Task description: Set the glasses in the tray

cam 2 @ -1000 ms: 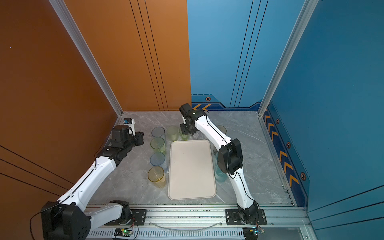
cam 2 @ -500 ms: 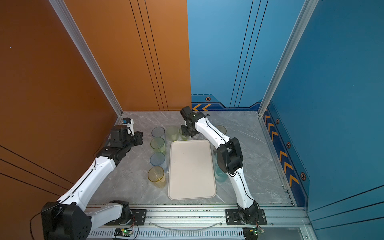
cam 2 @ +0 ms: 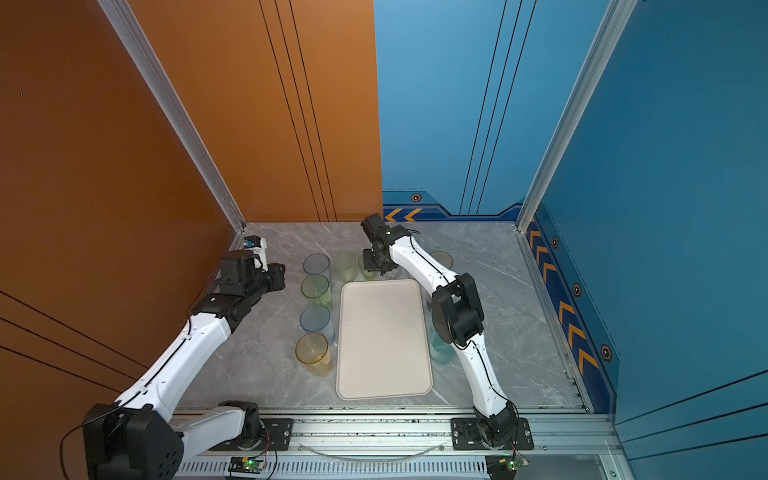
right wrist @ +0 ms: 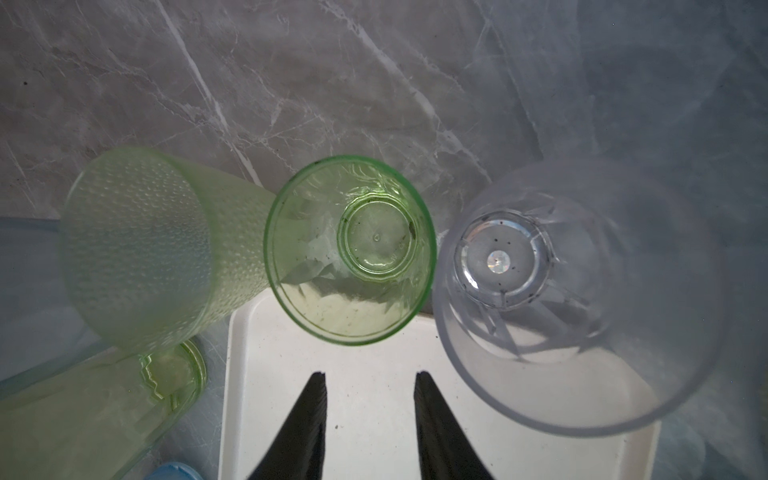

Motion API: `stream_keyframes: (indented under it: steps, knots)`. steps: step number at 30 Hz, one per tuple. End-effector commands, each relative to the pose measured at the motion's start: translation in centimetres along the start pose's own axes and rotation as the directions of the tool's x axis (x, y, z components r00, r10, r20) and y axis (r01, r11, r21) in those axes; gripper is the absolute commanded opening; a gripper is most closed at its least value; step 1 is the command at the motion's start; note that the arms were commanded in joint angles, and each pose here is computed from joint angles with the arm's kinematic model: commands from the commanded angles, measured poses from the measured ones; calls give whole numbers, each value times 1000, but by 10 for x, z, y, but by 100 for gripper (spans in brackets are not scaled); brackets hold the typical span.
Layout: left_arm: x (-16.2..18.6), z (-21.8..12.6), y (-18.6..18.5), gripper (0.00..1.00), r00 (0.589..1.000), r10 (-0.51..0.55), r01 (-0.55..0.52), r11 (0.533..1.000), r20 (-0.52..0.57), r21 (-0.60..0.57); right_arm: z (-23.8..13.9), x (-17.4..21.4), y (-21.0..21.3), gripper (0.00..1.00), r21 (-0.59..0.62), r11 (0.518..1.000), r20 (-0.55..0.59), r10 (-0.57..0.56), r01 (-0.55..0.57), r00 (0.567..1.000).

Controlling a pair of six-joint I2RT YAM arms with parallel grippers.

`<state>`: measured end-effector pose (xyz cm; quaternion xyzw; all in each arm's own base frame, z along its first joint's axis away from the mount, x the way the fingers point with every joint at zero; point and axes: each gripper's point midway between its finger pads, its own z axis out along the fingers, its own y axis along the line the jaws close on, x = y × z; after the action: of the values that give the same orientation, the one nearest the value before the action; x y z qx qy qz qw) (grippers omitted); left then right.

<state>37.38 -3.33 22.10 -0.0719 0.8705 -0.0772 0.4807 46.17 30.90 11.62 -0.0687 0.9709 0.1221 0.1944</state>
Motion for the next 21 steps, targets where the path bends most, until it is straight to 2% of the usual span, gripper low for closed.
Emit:
stream_keyframes:
  steps: [1, 21]
  knots:
    - [0, -4, 1, 33, 1000, 8, -8, 1000, 11, 11, 14, 2, 1, 35, -2, 1000, -10, 30, -30, 999]
    - [5, -1, 4, 33, 1000, 6, -6, 1000, -2, 9, 29, -2, -10, 35, 24, 997, 7, 79, -80, 997]
